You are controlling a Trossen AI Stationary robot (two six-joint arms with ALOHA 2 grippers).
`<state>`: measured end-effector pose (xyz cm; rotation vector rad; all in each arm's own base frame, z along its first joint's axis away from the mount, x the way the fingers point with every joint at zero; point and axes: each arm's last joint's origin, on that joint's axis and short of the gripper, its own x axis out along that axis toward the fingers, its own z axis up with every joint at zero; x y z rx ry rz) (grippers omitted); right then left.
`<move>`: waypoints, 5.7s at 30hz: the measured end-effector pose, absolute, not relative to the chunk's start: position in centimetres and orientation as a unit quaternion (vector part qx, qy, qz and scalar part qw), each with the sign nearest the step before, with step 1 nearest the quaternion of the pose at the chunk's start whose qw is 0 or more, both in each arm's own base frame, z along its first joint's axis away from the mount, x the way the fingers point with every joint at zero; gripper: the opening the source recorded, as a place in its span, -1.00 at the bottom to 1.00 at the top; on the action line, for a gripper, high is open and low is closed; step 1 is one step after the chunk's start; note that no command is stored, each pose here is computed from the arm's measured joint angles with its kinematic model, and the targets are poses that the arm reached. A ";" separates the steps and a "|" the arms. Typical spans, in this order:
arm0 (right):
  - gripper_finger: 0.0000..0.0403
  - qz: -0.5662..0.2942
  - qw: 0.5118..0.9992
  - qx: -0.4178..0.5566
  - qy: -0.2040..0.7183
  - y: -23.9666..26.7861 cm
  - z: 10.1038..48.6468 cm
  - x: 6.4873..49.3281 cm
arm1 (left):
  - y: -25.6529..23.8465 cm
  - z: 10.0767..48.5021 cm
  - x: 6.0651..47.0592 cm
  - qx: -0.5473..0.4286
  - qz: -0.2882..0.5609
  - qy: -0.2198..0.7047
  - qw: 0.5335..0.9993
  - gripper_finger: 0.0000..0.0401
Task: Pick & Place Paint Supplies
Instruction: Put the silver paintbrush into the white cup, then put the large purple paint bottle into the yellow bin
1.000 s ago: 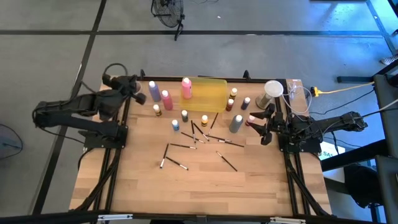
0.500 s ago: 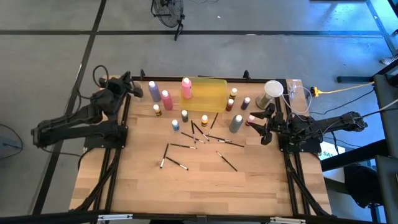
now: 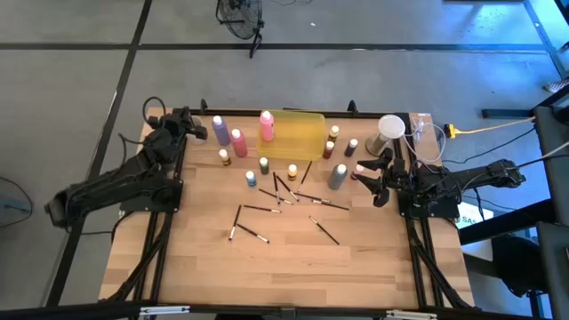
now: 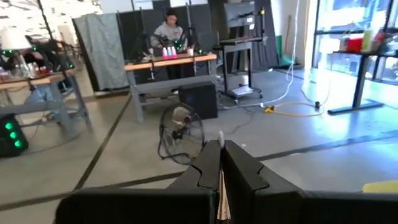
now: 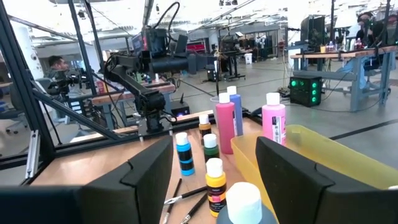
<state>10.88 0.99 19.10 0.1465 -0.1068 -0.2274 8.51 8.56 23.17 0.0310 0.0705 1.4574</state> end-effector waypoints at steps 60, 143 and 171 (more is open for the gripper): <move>0.09 -0.112 0.991 0.069 -0.039 1.0 18.8 10.9 | 9.5 19.3 7.4 -0.005 0.670 0.044 0.741 -0.20; 0.07 -0.113 0.990 0.074 -0.029 1.0 18.6 10.9 | 18.8 31.0 17.6 -0.254 0.459 0.485 0.700 -0.15; 0.07 -0.113 0.991 0.073 -0.027 1.0 18.6 10.9 | 20.6 27.9 18.8 -0.250 0.459 0.549 0.652 -0.15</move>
